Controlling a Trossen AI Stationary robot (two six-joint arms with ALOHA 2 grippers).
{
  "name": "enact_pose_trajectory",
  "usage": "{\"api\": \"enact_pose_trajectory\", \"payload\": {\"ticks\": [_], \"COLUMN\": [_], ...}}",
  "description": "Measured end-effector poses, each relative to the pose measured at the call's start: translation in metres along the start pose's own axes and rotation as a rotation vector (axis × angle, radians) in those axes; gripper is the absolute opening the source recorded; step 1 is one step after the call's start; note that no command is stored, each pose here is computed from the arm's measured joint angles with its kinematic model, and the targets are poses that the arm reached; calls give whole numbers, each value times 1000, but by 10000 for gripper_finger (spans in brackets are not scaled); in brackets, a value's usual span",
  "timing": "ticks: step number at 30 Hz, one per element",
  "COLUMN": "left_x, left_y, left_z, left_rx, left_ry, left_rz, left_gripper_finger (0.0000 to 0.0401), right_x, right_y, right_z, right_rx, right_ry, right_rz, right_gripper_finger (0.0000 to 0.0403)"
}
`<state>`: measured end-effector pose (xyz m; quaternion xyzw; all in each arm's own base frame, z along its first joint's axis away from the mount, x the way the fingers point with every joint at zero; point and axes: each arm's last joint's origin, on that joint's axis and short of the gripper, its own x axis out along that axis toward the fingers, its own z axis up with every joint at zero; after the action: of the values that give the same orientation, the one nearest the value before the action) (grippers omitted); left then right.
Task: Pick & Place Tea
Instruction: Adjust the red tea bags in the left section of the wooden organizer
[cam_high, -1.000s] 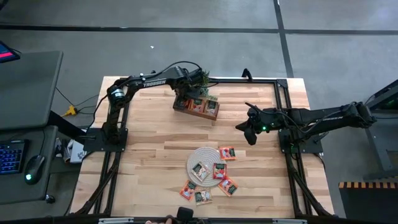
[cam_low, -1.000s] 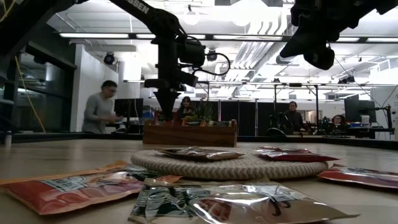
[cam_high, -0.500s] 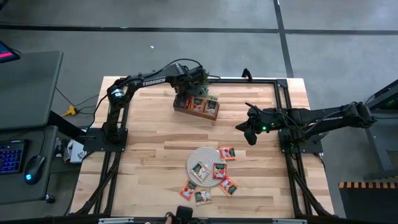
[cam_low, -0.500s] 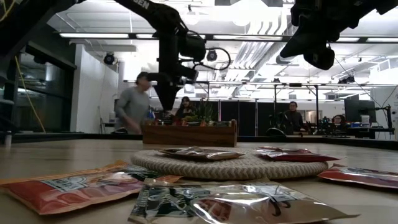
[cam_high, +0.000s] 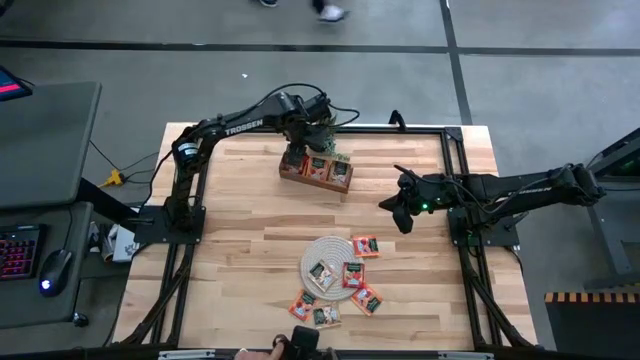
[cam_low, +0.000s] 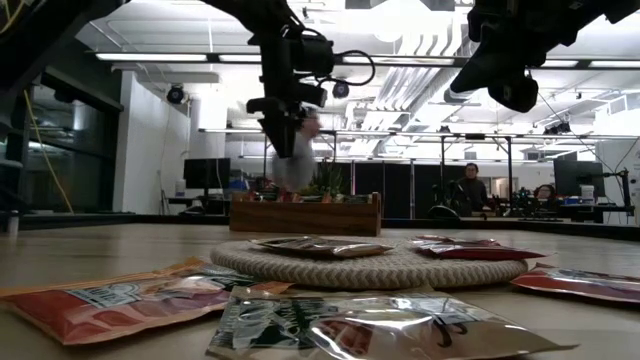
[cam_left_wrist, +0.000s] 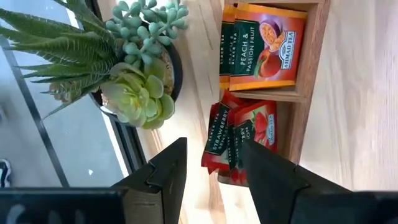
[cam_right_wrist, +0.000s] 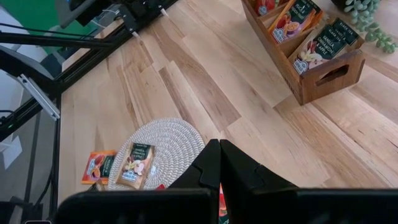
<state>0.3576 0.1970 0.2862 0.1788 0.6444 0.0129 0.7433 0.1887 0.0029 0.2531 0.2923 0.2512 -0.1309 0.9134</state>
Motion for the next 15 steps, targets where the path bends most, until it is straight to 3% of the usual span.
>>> {"api": "enact_pose_trajectory", "payload": {"ticks": [15], "left_x": [5], "left_y": [24], "left_z": [-26], "left_rx": [-84], "left_ry": [-38], "left_rz": [-66], "left_gripper_finger": [151], "right_x": [0], "right_y": [0], "right_z": [0], "right_rx": [-16], "right_ry": [-1], "right_rz": [1], "right_gripper_finger": [0]}}
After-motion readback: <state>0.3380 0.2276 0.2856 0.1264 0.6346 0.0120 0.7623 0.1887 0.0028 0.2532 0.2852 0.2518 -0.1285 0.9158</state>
